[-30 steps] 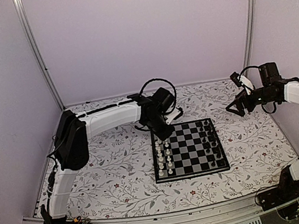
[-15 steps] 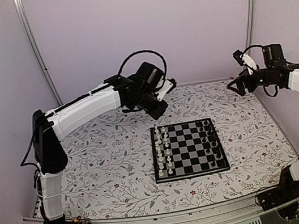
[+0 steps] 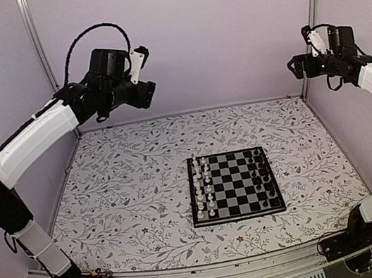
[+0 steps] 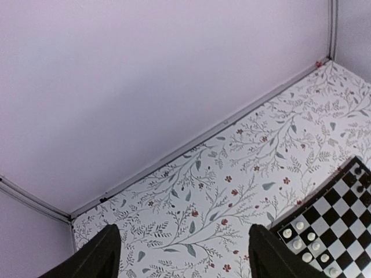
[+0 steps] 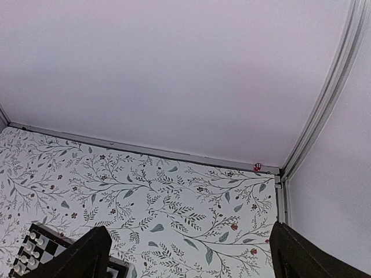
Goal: Set up the chess pieces on the board
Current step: Reset both arms
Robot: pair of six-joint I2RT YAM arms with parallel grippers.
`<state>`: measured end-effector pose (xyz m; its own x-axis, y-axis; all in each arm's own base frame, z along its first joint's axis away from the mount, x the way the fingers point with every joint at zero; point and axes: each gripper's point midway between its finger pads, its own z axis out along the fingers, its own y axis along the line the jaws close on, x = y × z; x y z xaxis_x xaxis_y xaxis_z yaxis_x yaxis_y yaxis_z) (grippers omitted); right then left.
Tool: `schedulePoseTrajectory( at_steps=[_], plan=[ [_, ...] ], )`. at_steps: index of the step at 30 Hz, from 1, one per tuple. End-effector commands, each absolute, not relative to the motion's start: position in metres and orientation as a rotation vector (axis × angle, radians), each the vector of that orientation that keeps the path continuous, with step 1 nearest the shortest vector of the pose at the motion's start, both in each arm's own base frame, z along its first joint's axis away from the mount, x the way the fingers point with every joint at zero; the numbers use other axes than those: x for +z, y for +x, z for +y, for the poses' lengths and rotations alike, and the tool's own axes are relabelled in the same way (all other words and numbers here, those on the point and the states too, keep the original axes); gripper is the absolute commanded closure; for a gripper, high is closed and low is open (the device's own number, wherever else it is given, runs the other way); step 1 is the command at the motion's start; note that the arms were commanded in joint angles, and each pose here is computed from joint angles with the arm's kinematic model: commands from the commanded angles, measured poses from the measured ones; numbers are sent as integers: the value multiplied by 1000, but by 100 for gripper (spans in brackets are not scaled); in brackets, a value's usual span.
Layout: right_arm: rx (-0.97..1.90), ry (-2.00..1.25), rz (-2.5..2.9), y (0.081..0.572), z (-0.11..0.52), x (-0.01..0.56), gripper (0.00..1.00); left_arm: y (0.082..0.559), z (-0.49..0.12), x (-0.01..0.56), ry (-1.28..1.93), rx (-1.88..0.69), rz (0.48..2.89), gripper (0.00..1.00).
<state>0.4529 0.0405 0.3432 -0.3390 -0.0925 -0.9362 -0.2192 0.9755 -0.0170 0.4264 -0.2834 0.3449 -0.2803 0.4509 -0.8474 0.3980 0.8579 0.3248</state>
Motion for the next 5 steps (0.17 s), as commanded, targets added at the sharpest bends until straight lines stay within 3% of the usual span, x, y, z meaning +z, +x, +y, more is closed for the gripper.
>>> schedulePoseTrajectory(
  at_steps=[1, 5],
  plan=[
    [134, -157, 1832, 445, 37, 379, 1, 431, -254, 400, 455, 69, 1740, 19],
    [140, -162, 1819, 439, 38, 382, 1, 432, -246, 392, 437, 63, 1746, 17]
  ],
)
